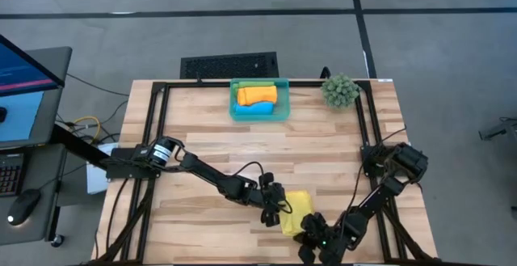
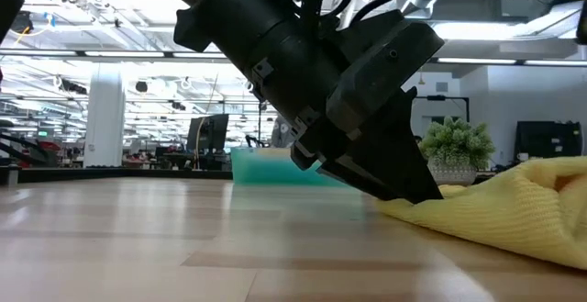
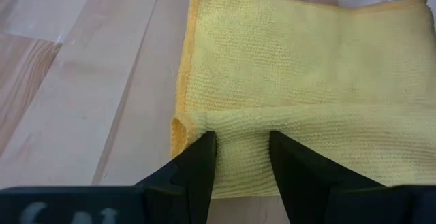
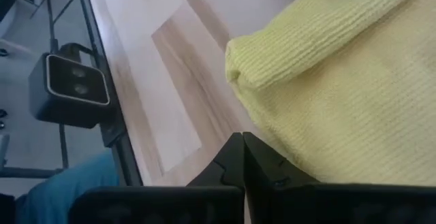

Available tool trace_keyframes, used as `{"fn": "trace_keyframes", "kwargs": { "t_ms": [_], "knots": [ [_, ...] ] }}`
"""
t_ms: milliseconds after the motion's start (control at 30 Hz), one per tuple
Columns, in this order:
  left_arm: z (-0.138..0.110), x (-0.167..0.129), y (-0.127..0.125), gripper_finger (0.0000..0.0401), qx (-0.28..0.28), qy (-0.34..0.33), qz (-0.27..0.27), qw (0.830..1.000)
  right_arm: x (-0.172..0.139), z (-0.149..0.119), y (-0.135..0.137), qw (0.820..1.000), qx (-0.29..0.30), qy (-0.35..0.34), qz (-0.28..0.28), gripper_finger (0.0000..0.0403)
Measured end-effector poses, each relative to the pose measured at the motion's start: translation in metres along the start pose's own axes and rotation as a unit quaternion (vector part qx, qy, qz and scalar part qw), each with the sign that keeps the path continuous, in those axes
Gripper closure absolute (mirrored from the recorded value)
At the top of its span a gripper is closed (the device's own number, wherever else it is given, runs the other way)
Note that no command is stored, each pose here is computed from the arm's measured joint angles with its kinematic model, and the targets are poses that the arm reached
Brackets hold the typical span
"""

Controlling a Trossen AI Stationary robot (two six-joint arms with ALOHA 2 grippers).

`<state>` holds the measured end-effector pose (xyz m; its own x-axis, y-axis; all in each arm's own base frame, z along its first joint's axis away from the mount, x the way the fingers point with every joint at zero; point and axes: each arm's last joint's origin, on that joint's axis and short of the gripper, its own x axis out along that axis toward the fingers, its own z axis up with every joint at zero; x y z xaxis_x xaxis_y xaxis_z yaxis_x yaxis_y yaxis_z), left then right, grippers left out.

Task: Roll microfiber towels into tight, uniform cylinder then place into a basket
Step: Roll the yellow towel

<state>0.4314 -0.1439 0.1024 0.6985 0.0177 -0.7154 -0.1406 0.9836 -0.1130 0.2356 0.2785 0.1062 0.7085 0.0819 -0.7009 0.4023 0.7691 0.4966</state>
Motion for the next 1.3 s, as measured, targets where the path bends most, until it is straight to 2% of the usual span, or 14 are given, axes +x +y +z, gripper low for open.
{"fn": "trace_keyframes", "kwargs": {
  "t_ms": [233, 433, 533, 767, 867, 1133, 1300],
  "knots": [
    [0.0, 0.0, 0.0, 0.0264, 0.0, 0.0, 0.0, 1.0, -0.017, 0.0, 0.007, 1.0, -0.006, -0.019, 0.01, 0.0383],
    [0.0, 0.0, 0.0, 0.0264, 0.0, -0.001, 0.0, 1.0, -0.049, 0.017, 0.003, 0.993, -0.026, -0.107, -0.04, 0.0388],
    [0.0, 0.0, 0.0, 0.0264, 0.0, -0.001, 0.0, 1.0, -0.045, 0.03, -0.001, 0.988, -0.022, -0.141, -0.065, 0.039],
    [0.0, 0.0, 0.0, 0.0264, 0.0, -0.001, 0.0, 1.0, -0.006, 0.05, -0.011, 0.992, -0.05, -0.085, -0.081, 0.0387],
    [0.0, 0.0, 0.0, 0.0264, 0.003, 0.0, -0.001, 1.0, -0.001, 0.053, -0.013, 0.994, -0.043, -0.052, -0.081, 0.039],
    [0.0, 0.0, 0.0, 0.0264, 0.011, 0.0, -0.002, 1.0, 0.001, 0.049, -0.021, 0.994, -0.01, -0.024, -0.109, 0.039],
    [0.001, -0.001, 0.0, 0.0264, 0.018, 0.0, -0.005, 1.0, 0.012, 0.043, -0.027, 0.992, -0.002, -0.016, -0.122, 0.0391]
  ]
}}
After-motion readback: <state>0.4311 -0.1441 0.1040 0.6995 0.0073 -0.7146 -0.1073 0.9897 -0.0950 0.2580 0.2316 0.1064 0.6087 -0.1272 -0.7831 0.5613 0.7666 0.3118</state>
